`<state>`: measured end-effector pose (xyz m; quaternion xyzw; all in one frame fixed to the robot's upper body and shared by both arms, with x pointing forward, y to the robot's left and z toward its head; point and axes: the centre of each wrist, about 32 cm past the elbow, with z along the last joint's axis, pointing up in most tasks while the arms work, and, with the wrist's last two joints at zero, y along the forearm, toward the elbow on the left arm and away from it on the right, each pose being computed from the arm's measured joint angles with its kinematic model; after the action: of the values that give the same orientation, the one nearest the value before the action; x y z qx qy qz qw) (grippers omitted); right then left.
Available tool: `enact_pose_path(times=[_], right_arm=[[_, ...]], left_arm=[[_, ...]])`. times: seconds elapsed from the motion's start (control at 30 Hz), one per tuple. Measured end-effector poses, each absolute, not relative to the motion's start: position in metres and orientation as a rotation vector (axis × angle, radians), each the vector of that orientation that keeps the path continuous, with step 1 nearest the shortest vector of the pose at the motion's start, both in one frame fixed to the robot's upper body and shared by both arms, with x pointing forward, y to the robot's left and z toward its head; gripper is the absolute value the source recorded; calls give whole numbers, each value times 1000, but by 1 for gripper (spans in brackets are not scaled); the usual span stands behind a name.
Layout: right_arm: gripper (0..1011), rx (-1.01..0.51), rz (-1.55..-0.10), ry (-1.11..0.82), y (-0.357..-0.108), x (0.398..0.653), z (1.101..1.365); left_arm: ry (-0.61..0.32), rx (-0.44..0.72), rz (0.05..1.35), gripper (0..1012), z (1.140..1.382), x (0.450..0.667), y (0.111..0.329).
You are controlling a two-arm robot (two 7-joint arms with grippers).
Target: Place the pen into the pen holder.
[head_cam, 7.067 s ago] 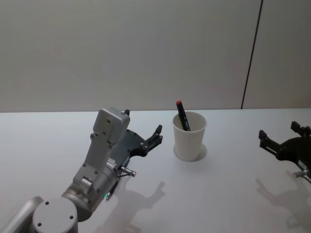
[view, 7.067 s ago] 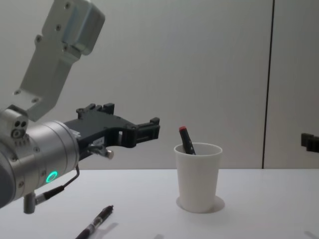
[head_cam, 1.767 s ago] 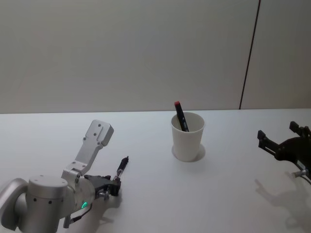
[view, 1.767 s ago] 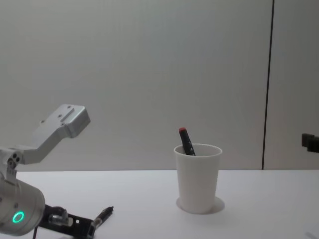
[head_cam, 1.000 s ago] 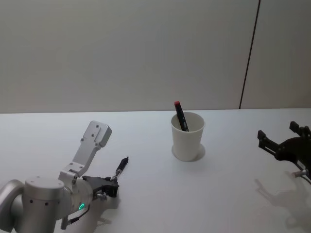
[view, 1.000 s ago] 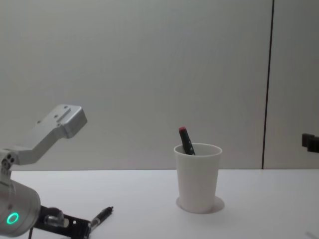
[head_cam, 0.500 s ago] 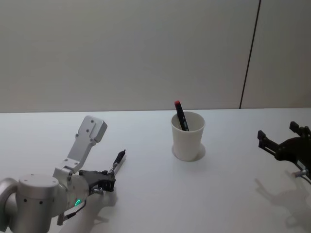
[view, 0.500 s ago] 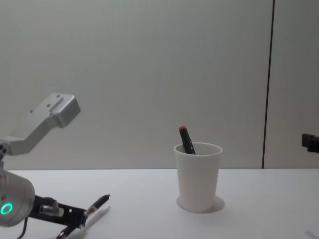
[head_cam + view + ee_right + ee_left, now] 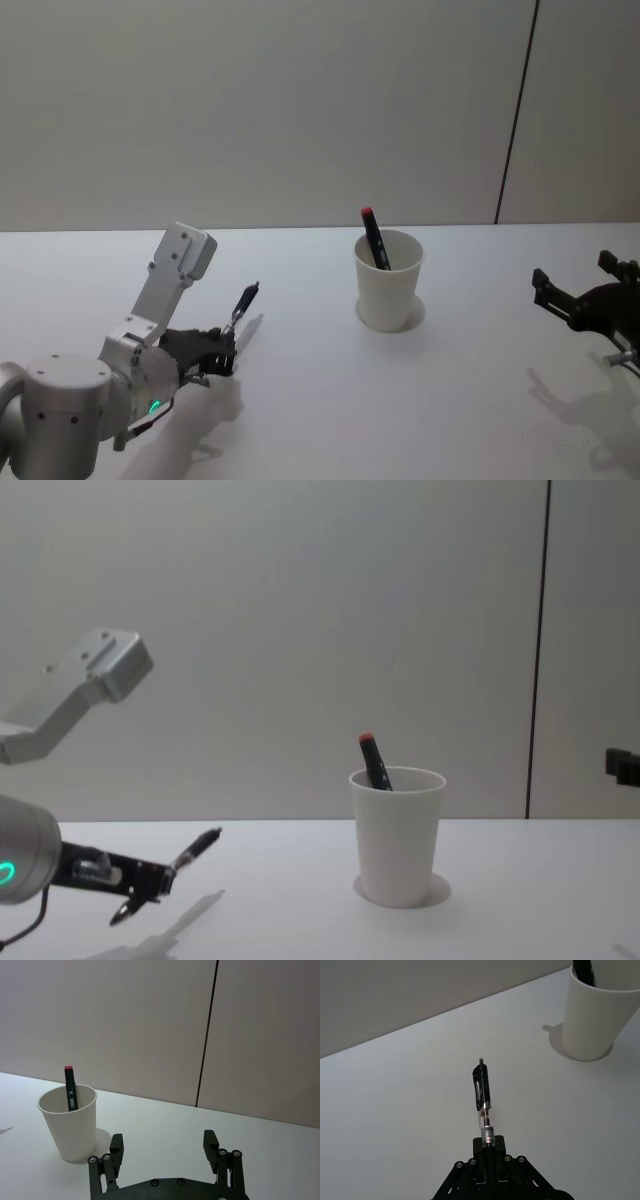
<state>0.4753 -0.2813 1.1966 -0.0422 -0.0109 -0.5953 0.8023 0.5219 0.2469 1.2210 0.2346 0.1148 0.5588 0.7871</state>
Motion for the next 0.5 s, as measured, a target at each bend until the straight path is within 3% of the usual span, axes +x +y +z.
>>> enact_pose_path(times=[0.5], right_arm=[[1001,-91,-1276,-23,-281,475,1197]], left_arm=[[56,378,1167,139,1229,511,253]])
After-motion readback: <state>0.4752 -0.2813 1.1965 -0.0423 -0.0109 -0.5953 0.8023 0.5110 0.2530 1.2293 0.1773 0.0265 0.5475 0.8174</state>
